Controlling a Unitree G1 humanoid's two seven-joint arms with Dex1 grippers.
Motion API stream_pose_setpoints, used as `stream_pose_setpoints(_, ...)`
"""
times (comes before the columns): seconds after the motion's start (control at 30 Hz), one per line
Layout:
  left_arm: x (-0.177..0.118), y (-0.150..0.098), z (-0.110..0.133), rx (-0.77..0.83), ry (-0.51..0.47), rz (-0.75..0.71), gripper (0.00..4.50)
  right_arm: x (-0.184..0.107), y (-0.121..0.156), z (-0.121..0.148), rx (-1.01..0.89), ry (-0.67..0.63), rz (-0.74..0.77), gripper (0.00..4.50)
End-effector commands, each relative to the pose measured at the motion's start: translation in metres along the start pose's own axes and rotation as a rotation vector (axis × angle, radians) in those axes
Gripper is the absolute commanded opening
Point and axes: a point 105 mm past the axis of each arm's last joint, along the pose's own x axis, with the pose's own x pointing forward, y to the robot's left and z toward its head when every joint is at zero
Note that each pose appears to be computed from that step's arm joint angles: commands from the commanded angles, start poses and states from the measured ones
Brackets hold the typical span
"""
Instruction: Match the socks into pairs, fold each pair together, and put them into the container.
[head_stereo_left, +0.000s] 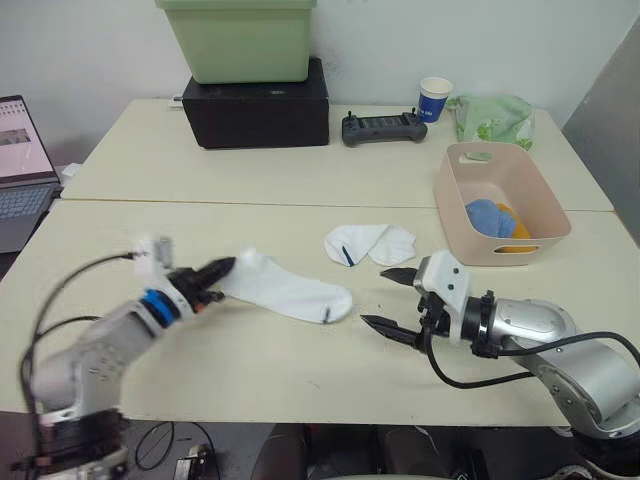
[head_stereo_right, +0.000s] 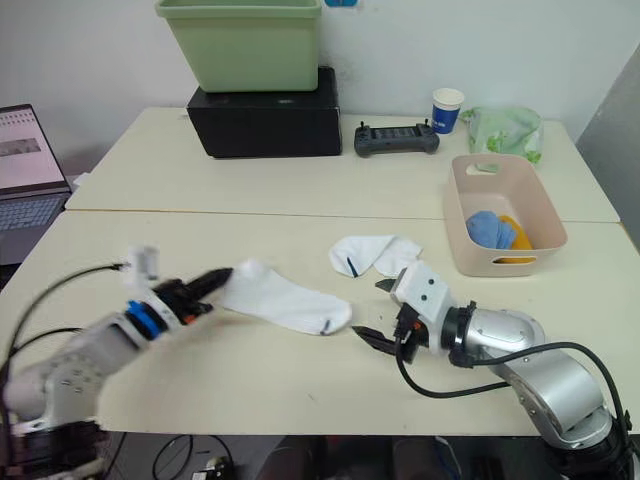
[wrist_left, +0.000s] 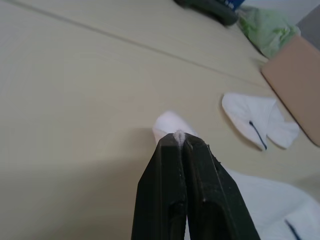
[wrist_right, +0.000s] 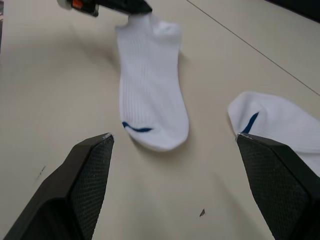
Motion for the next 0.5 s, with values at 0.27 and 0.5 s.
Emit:
stream_pose_setpoints(0.27,0.003,-0.094,0.029,0.167,0.233,-0.42,0.03,-0.002,-0.012,0.01,-0.064,-0.021,-0.026,4.2)
stream_pose_setpoints(0.5,0.029,-0.143,-0.059,0.062,0.405,-0.588,0.03,-0.038,-0.028,-0.001,-0.067,0.082,-0.148,4.2)
